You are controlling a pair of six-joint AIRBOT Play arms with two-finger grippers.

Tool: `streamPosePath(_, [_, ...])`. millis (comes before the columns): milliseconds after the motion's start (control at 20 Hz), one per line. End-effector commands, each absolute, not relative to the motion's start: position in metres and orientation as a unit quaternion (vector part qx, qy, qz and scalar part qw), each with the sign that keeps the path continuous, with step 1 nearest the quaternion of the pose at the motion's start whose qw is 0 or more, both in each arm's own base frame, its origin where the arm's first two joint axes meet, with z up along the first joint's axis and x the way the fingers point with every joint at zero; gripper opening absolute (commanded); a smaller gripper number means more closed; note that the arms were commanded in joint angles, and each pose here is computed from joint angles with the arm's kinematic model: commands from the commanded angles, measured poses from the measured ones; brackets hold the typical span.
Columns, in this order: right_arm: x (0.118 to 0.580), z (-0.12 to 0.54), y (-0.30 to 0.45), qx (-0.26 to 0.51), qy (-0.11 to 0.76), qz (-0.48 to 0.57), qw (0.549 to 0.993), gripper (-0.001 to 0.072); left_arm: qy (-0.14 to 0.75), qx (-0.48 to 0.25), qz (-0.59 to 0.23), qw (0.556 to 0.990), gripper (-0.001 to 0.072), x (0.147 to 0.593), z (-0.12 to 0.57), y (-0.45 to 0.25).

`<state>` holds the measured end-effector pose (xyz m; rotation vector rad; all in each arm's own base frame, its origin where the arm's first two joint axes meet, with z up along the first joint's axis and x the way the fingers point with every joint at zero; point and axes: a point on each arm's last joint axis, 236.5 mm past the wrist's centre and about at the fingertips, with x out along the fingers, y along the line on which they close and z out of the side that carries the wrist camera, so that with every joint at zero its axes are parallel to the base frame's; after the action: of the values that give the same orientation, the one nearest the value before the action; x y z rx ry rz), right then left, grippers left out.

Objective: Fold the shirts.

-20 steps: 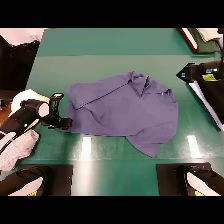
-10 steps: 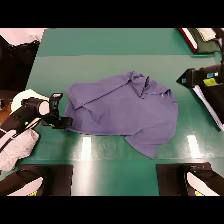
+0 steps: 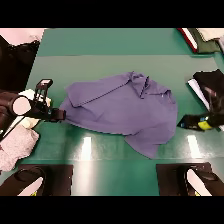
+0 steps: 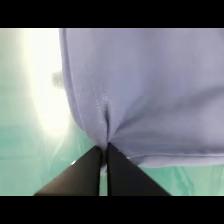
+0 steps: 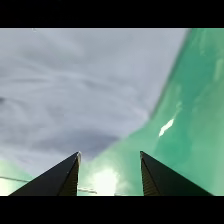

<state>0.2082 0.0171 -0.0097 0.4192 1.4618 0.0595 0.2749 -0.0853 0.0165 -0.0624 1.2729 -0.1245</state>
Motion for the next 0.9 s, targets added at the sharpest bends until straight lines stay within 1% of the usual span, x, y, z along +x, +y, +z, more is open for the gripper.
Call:
streamPosePath(0, [0.191, -0.051, 0.015, 0.263, 0.660, -0.008, 0.704, 0.0428, 0.586, -0.035, -0.066, 0.807, 0.0030, 0.273, 0.025, -0.089])
streamPosePath(200, [0.195, -0.070, 0.014, 0.269, 0.676, -0.014, 0.686, 0.0428, 0.589, -0.034, -0.066, 0.805, 0.0030, 0.272, 0.024, -0.088])
streamPosePath(500, [0.220, -0.082, 0.024, 0.246, 0.688, -0.002, 0.683, 0.0427, 0.604, -0.020, -0.071, 0.794, 0.0030, 0.263, 0.021, -0.086])
streamPosePath(550, [0.223, -0.083, 0.025, 0.245, 0.688, -0.003, 0.683, 0.0418, 0.605, -0.020, -0.071, 0.793, 0.0030, 0.263, 0.021, -0.086])
streamPosePath(600, [0.225, -0.084, 0.026, 0.243, 0.691, -0.001, 0.681, 0.0369, 0.604, -0.020, -0.071, 0.793, 0.0030, 0.263, 0.021, -0.086])
streamPosePath(650, [0.227, -0.085, 0.028, 0.241, 0.693, 0.002, 0.679, 0.0365, 0.604, -0.020, -0.071, 0.793, 0.0030, 0.263, 0.021, -0.086])
streamPosePath(700, [0.227, -0.087, 0.030, 0.237, 0.697, 0.005, 0.677, 0.0307, 0.604, -0.020, -0.071, 0.793, 0.0030, 0.263, 0.021, -0.086])
streamPosePath(750, [0.226, -0.088, 0.033, 0.232, 0.700, 0.009, 0.675, 0.0225, 0.605, -0.020, -0.071, 0.793, 0.0030, 0.263, 0.021, -0.086])
streamPosePath(850, [0.225, -0.089, 0.039, 0.214, 0.704, 0.023, 0.676, 0.0023, 0.605, -0.020, -0.071, 0.793, 0.0030, 0.263, 0.021, -0.086])
